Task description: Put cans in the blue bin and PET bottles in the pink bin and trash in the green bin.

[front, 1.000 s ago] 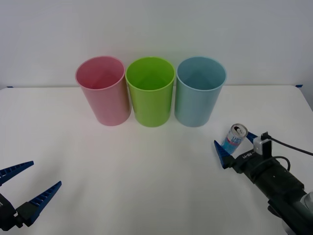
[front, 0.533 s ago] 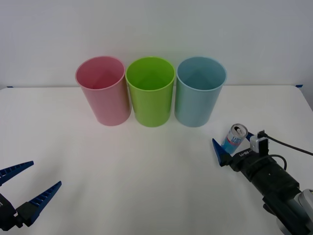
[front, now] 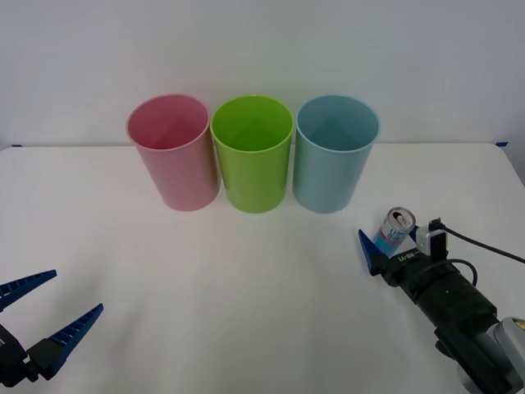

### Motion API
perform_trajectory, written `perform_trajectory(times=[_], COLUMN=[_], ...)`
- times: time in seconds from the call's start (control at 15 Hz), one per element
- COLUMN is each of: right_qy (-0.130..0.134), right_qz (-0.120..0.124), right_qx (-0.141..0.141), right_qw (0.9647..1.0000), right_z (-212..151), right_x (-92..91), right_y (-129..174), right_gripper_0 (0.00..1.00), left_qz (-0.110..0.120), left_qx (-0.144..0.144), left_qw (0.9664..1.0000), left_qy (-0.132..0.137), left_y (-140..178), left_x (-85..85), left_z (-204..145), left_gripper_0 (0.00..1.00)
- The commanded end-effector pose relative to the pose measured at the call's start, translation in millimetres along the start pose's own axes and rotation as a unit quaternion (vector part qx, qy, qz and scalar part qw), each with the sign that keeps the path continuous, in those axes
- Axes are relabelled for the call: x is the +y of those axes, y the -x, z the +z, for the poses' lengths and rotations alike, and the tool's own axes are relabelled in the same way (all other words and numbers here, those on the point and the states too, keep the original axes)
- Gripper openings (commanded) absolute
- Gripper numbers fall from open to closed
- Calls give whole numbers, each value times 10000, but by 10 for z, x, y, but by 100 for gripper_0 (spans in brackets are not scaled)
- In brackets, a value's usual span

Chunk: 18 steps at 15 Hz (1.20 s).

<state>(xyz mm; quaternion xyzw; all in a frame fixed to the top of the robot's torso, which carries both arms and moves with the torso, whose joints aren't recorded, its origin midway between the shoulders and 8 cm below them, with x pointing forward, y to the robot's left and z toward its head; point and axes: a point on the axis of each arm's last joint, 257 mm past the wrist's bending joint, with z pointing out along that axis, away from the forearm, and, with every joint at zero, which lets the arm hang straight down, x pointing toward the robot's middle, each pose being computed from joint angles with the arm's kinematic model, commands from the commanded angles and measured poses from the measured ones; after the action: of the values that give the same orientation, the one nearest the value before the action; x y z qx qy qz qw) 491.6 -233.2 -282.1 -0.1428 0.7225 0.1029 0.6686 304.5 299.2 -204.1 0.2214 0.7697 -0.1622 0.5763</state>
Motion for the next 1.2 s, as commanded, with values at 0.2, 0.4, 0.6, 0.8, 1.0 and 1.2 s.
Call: perform_trajectory(times=[0.2,0.4,0.6,0.8,1.0,1.2], right_qy=[-10,6,70,209,389,420], right_qz=[-37,-52,-11,145,139,8], right_qx=[1,-14,-63,-216,-452,-675], right_qw=[10000,10000,10000,9994,9981,9968], right_z=[2,1,1,-13,-120,-391], right_x=[0,19,66,124,147,116], right_y=[-2,-1,21,100,244,432], right_gripper_0=[0,0,0,0,0,0], left_qz=[0,0,0,0,0,0], left_qx=[0,0,0,0,0,0], left_qw=[10000,10000,10000,10000,10000,10000], left_qy=[0,0,0,0,0,0], left_y=[0,0,0,0,0,0], left_x=[0,0,0,0,0,0], left_z=[0,0,0,0,0,0], left_gripper_0=[100,100,100,100,100,100])
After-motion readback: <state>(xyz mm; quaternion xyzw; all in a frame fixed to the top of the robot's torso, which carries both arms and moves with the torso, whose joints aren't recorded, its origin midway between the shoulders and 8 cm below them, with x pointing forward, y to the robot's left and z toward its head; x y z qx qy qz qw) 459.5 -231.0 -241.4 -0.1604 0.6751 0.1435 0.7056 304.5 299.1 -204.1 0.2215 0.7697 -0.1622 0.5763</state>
